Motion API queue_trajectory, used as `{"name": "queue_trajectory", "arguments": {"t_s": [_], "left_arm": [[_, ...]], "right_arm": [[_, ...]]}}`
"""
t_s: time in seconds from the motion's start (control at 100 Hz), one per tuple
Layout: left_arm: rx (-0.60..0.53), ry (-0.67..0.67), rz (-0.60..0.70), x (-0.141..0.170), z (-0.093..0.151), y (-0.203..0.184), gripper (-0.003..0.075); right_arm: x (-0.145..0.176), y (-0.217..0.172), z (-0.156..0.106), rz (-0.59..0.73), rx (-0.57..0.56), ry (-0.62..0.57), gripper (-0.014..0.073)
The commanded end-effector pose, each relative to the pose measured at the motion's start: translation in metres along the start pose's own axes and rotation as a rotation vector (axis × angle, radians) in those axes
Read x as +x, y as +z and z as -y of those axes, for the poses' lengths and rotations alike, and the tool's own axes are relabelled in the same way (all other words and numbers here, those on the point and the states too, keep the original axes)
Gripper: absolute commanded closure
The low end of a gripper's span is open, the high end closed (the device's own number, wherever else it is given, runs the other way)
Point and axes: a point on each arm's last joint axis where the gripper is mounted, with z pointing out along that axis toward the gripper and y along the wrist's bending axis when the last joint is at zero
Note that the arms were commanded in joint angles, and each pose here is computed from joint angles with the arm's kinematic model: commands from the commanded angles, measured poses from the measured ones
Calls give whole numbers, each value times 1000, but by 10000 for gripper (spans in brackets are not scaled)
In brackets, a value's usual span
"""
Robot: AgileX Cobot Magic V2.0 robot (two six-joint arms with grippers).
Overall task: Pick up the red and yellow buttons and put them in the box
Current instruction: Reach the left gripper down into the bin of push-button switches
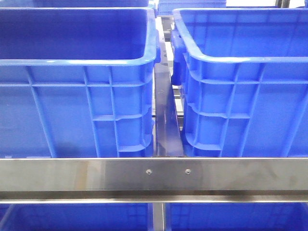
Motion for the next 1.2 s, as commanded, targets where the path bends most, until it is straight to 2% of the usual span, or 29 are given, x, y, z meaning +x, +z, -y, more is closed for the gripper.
{"name": "queue_trajectory", "arguments": {"t_s": [0.0, 0.34, 0.62, 0.69, 0.81, 1.19], "left_arm": [[7, -6, 108, -26, 1, -4, 739], [-16, -44, -22, -112, 5, 4, 739], [-38, -58, -244, -163, 7, 40, 739], [-48, -55, -339, -166, 7, 53, 739], [-52, -36, -425, -167, 7, 72, 739], [-59, -35, -519, -156, 6, 95, 738]], "right_arm": [[-16, -3, 0, 130, 2, 0, 662], [-16, -3, 0, 130, 2, 0, 662], [-16, -3, 0, 130, 2, 0, 662], [-16, -3, 0, 130, 2, 0, 662], [-16, -3, 0, 130, 2, 0, 662], [-16, -3, 0, 130, 2, 0, 662]]}}
